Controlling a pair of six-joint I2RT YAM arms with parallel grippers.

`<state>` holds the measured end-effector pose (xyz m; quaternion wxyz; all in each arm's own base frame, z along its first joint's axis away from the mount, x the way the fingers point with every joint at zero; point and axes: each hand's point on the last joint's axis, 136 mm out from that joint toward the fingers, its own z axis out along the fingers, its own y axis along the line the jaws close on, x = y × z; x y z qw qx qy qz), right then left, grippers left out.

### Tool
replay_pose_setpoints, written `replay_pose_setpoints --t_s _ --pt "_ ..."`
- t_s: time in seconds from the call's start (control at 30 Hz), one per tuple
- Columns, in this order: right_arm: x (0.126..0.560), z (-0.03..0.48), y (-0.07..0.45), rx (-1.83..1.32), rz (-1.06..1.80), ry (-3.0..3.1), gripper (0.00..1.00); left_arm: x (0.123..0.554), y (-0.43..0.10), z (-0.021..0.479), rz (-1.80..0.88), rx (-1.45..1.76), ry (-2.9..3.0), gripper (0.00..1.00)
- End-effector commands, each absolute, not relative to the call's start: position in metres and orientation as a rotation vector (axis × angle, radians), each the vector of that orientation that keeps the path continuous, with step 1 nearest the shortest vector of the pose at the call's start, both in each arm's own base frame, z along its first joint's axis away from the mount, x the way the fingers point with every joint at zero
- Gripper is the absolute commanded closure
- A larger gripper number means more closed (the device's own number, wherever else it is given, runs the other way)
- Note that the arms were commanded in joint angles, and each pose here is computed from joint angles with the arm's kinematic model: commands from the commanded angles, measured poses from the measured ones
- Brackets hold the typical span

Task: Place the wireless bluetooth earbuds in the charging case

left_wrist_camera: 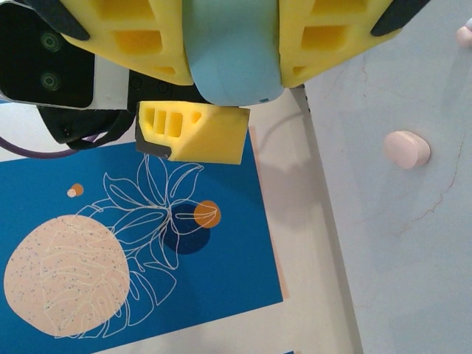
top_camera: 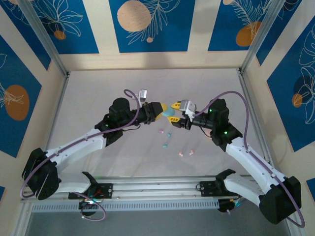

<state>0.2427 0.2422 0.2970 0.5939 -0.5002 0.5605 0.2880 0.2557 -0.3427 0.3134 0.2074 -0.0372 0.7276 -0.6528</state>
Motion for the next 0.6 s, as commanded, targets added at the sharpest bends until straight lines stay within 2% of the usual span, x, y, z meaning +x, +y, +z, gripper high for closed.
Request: replay_pose_setpoints --t_s 0.0,0.4,0.57 --pt "0.2431 0.3003 0.2417 -1.182 0.672 1.305 0.52 0.2495 -0.3428 0.3306 -1.865 -0.029 1.962 0.85" --pt "0.2462 0.3033 0.238 -1.168 0.672 1.316 0.48 0.2478 -0.3426 0.3338 -1.873 -0.011 1.947 0.85" --pt "0.2451 0.3077 0.2373 -1.161 0.67 1.307 0.59 0.2475 -0.3427 0.3339 -1.874 -0.009 1.946 0.85"
